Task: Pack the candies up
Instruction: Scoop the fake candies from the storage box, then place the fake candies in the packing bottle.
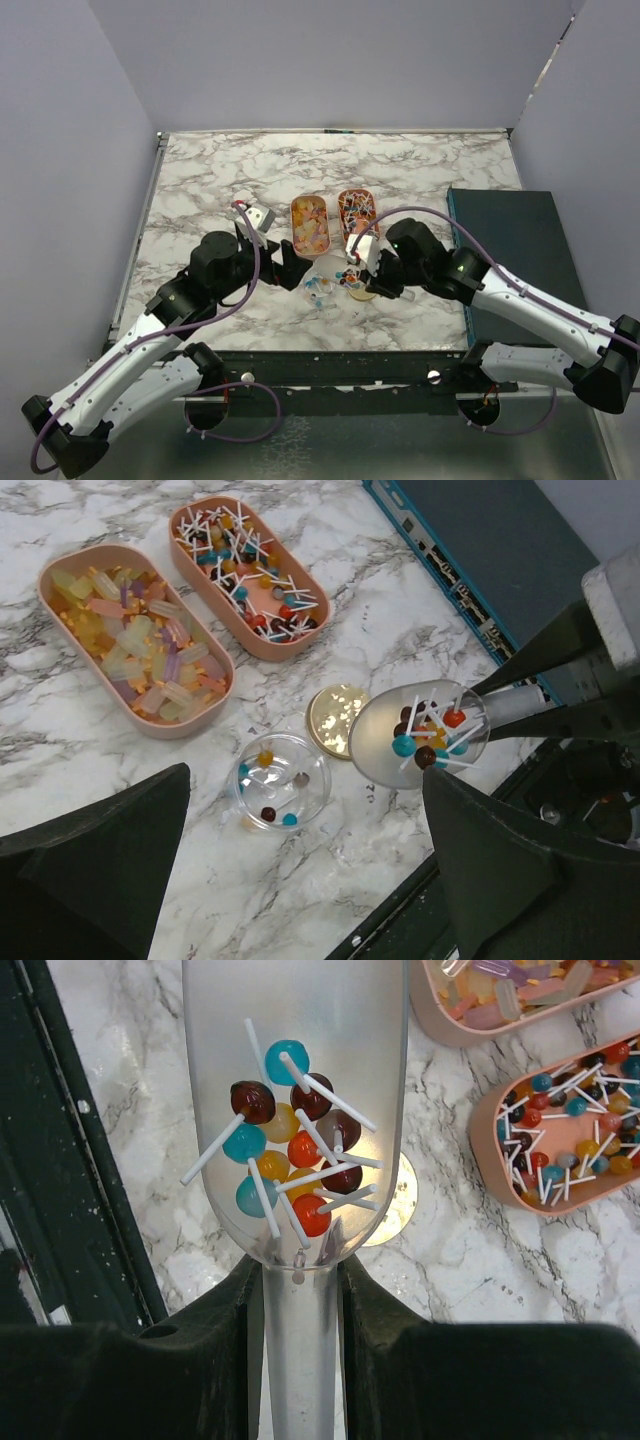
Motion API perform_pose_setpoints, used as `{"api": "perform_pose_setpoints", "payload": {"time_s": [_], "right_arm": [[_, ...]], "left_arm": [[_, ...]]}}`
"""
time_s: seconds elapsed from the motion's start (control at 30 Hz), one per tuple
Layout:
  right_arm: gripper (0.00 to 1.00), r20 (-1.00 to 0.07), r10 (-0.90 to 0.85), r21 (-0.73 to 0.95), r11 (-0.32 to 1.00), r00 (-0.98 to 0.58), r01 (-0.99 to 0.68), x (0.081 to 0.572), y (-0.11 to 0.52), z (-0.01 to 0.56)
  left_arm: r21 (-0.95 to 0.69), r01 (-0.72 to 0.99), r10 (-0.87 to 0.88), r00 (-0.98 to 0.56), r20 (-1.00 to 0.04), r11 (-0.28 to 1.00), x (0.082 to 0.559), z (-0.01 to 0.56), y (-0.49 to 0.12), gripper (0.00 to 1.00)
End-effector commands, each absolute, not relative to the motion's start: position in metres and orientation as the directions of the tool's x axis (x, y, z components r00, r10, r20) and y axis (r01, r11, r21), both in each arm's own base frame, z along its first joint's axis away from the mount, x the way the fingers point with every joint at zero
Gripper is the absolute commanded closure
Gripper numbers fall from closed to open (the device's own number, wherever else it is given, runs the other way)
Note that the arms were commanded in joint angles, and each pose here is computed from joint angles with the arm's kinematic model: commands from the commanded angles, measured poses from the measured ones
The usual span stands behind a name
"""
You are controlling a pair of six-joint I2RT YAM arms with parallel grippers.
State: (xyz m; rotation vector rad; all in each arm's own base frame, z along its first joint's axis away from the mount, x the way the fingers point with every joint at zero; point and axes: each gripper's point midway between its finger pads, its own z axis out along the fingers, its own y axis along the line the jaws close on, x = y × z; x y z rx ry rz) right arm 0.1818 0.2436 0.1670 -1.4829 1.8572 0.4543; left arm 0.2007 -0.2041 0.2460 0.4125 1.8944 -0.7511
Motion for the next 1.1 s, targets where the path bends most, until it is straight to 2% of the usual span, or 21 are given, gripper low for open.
{"api": "perform_pose_setpoints", "payload": {"time_s": [0.0, 0.53, 1.07], "right_arm": [[1.00, -0.715, -0.699, -0.179, 0.191, -0.006, -0.965, 0.172, 0.254, 0.181], [1.00, -0.754, -0.646, -0.268, 0.134, 0.121, -0.954, 0.168, 0.261, 0.209], [1.00, -0.859, -0.436, -0.345, 0.103, 0.269, -0.933, 0.148, 0.268, 0.263]], "left_arm": [[-0.368, 0.656, -0.067, -0.436, -0.898, 0.659, 0.189, 0.266, -0.221, 0.01], [-0.381, 0.637, -0.005, -0.510, -0.860, 0.671, 0.190, 0.229, -0.227, 0.01], [-0.359, 0.626, 0.027, -0.520, -0.854, 0.692, 0.192, 0.211, -0.224, 0.02]]}}
